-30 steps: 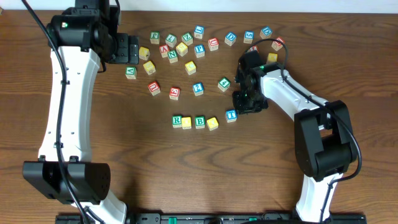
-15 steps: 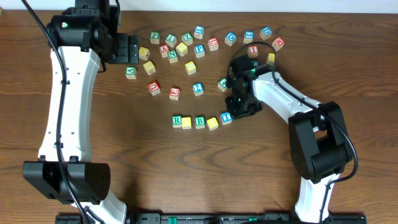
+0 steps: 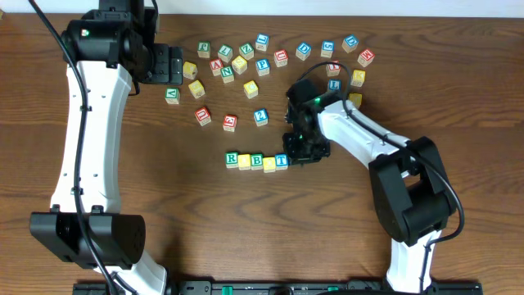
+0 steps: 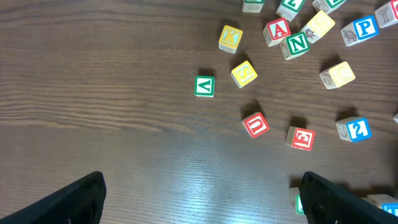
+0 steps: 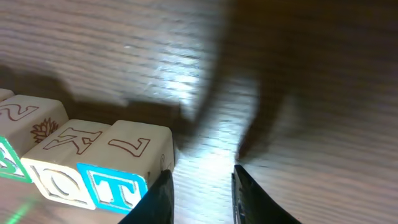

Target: Spell out ROBOT

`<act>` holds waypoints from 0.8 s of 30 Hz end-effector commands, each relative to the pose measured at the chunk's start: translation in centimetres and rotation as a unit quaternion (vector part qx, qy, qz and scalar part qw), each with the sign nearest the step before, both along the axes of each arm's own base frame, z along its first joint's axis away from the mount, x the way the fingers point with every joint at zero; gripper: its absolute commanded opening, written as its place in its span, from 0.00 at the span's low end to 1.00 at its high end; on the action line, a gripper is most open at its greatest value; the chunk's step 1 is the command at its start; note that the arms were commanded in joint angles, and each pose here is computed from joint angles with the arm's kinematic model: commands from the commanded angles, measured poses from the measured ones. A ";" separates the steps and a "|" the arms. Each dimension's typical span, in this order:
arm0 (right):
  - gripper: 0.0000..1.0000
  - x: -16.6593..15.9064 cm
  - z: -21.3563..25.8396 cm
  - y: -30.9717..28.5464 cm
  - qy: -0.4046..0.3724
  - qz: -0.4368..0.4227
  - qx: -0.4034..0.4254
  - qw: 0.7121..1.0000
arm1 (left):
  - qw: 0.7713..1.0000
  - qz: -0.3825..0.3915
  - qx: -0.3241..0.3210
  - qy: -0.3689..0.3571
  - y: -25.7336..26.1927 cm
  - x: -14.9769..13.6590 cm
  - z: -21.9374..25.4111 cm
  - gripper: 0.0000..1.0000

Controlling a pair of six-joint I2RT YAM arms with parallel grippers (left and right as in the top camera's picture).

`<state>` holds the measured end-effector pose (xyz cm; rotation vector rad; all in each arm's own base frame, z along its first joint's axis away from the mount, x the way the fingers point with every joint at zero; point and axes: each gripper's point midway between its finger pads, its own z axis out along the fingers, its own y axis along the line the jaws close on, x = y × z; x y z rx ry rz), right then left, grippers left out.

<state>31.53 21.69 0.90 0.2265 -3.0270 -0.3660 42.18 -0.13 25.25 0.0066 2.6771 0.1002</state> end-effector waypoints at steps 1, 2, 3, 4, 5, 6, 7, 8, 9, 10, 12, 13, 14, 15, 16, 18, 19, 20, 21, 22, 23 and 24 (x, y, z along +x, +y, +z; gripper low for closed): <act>0.27 -0.1 -0.2 1.0 0.007 -0.030 0.008 0.999 | 1.000 -0.003 0.005 0.004 0.1 -0.1 -0.2 0.98; 0.27 0.0 -0.2 1.2 0.005 -0.034 0.010 0.999 | 1.000 -0.003 0.005 0.004 0.1 -0.1 -0.2 0.98; 0.28 0.1 -0.2 1.4 0.002 -0.036 0.012 0.999 | 1.000 -0.003 0.005 0.004 0.1 -0.1 -0.2 0.98; 0.29 0.1 -0.2 1.5 0.001 -0.035 0.012 0.999 | 1.000 -0.003 0.005 0.004 0.1 -0.1 -0.2 0.98; 0.33 0.2 -0.2 1.5 -0.001 -0.035 0.013 0.999 | 1.000 -0.003 0.005 0.004 0.1 -0.1 -0.2 0.98; 0.35 0.2 -0.1 1.5 -0.002 -0.035 0.013 0.999 | 1.000 -0.003 0.005 0.004 0.1 -0.1 -0.2 0.98; 0.36 0.5 0.3 1.3 -0.004 -0.033 0.013 0.999 | 1.000 -0.003 0.005 0.004 0.1 -0.1 -0.2 0.98; 0.38 0.7 0.6 1.0 -0.006 -0.032 0.009 0.999 | 1.000 -0.003 0.005 0.004 0.1 -0.1 -0.2 0.98; 0.38 0.9 1.0 0.9 -0.009 -0.028 0.008 1.000 | 1.000 -0.003 0.005 0.004 0.1 -0.1 -0.2 0.98; 0.39 1.2 1.6 0.5 -0.014 -0.026 0.001 1.000 | 1.000 -0.003 0.005 0.004 0.1 -0.1 -0.2 0.98; 0.40 1.8 2.8 0.0 -0.027 -0.010 0.001 1.000 | 1.000 -0.003 0.005 0.004 0.1 -0.1 -0.2 0.98; 0.40 2.1 3.5 -0.1 -0.037 0.002 0.005 0.999 | 1.000 -0.003 0.005 0.004 0.1 -0.1 -0.2 0.98; 0.40 2.3 3.9 -0.3 -0.044 0.010 0.006 0.999 | 1.000 -0.003 0.005 0.004 0.1 -0.1 -0.2 0.98; 0.41 2.8 4.5 -0.6 -0.060 0.020 0.005 0.998 | 1.000 -0.003 0.005 0.004 0.1 -0.1 -0.2 0.98; 0.41 3.3 5.3 -0.9 -0.075 0.033 0.008 0.997 | 1.000 -0.003 0.005 0.004 0.1 -0.1 -0.2 0.98; 0.43 3.9 6.4 -1.3 -0.097 0.051 0.015 0.994 | 1.000 -0.003 0.005 0.004 0.1 -0.1 -0.2 0.98; 0.44 4.5 7.3 -1.9 -0.117 0.048 0.011 0.992 | 1.000 -0.003 0.005 0.004 0.1 -0.1 -0.2 0.98; 0.44 4.9 7.8 -2.3 -0.128 0.045 0.007 0.991 | 1.000 -0.003 0.005 0.004 0.1 -0.1 -0.2 0.97; 0.47 5.6 8.7 -3.0 -0.147 0.039 0.002 0.988 | 1.000 -0.003 0.005 0.004 0.1 -0.1 -0.2 0.98; 0.49 6.0 9.3 -3.5 -0.159 0.033 -0.001 0.987 | 1.000 -0.003 0.005 0.004 0.1 -0.1 -0.2 0.98; 0.53 6.9 10.6 -4.3 -0.185 0.022 -0.002 0.983 | 1.000 -0.003 0.005 0.004 0.1 -0.1 -0.2 0.98; 0.54 7.5 11.4 -4.8 -0.201 0.014 -0.001 0.979 | 1.000 -0.003 0.005 0.004 0.1 -0.1 -0.2 0.99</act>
